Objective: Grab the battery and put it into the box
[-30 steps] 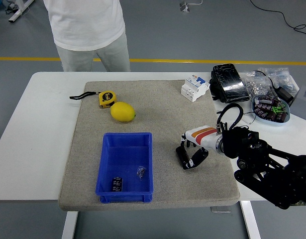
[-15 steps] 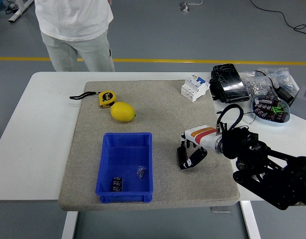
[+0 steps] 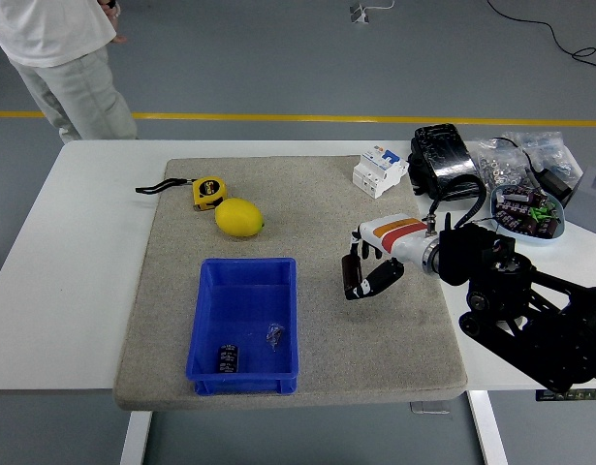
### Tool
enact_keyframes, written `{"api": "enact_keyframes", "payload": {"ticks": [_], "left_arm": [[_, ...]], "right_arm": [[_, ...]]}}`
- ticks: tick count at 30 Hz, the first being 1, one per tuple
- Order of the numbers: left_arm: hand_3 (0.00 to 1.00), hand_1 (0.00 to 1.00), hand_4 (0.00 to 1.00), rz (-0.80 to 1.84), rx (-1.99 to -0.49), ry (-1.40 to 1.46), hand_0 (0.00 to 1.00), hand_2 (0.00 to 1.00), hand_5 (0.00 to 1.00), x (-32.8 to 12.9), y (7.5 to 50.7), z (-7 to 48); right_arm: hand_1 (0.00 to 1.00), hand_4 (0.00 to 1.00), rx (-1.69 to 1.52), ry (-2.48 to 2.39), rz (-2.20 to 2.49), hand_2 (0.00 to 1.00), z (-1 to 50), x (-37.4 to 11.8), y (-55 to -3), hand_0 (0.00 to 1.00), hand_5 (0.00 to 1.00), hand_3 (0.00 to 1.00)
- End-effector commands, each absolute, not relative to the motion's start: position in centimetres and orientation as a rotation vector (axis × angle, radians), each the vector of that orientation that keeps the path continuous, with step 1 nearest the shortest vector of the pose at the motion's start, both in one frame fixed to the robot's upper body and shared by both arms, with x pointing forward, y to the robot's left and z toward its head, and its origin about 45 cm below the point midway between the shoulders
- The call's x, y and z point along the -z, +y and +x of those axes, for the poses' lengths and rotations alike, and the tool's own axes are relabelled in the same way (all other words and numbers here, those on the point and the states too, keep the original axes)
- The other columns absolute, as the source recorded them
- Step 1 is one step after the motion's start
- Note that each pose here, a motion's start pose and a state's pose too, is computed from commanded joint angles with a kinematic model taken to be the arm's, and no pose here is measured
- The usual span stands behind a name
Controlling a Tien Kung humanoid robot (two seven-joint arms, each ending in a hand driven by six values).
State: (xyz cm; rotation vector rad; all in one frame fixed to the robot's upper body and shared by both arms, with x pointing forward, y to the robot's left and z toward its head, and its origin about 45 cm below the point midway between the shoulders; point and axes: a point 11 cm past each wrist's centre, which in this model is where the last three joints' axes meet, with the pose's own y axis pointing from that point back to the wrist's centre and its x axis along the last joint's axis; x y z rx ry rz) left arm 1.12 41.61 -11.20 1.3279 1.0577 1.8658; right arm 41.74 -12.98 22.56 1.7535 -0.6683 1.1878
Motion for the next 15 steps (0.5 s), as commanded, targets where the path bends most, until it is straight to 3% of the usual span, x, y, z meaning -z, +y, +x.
{"api": "enact_keyframes", "payload": {"ticks": [15], "left_arm": [[0.73,0.654,0.795,1.345,-1.868,1.04,0.735,0.724,0.665,11.0,42.1,1.2]], "right_arm": [[0.469,0.954,-1.389,-0.561,1.867,0.529,38.7,-27.0,-5.0,0.501,0.425,0.477]]}}
